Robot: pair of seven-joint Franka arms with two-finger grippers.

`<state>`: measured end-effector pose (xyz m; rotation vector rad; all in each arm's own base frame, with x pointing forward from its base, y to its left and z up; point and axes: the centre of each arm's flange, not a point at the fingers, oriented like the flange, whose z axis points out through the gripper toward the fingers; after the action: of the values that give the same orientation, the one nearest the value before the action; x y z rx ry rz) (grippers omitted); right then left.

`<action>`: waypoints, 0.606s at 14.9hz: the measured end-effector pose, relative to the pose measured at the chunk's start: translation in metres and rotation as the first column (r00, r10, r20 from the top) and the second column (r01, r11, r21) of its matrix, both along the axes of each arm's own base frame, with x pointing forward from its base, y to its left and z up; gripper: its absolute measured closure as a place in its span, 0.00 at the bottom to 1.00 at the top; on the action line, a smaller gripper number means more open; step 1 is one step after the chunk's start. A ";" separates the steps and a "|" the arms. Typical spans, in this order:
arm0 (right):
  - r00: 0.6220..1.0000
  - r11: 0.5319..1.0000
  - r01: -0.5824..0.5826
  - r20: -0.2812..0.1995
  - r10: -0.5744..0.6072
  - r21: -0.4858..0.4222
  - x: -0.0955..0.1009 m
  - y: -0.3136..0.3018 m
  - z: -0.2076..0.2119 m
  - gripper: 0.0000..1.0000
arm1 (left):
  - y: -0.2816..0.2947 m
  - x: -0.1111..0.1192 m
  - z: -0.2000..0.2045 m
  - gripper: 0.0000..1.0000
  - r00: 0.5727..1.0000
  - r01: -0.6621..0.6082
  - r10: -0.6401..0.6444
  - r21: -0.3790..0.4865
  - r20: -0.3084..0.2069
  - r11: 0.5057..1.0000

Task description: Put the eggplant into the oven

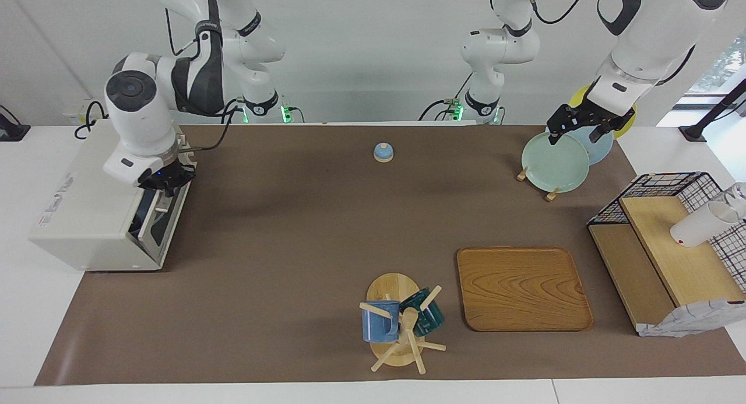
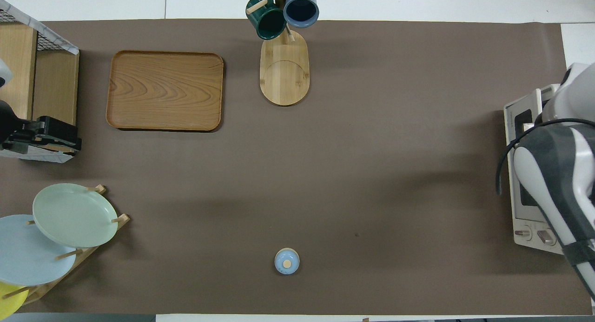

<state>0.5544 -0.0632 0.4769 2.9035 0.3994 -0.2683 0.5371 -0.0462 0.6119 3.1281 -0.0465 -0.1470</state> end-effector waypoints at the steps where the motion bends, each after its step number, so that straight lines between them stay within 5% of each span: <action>1: 0.999 0.999 0.032 -0.005 -0.032 0.033 -0.005 -0.003 0.024 0.75 | 0.000 0.000 0.000 0.00 1.000 0.000 0.000 0.000 0.000 1.000; 3: 0.998 0.994 0.068 0.011 -0.069 0.082 -0.014 -0.002 0.086 0.72 | 0.000 0.000 0.000 0.00 1.000 0.000 0.000 0.000 0.000 1.000; 5: 0.996 0.989 0.077 0.042 -0.082 0.123 -0.021 0.003 0.127 0.51 | 0.000 0.000 0.000 0.00 1.000 0.000 0.000 0.000 0.000 1.000; 9: 0.992 0.986 0.111 0.049 -0.118 0.126 -0.017 0.003 0.130 0.30 | 0.000 0.000 0.000 0.00 1.000 0.000 0.000 0.000 0.000 1.000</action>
<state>0.5374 -0.0598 0.6073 3.0528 0.2481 -0.1839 0.5371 -0.0462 0.6119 3.1281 -0.0466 -0.1470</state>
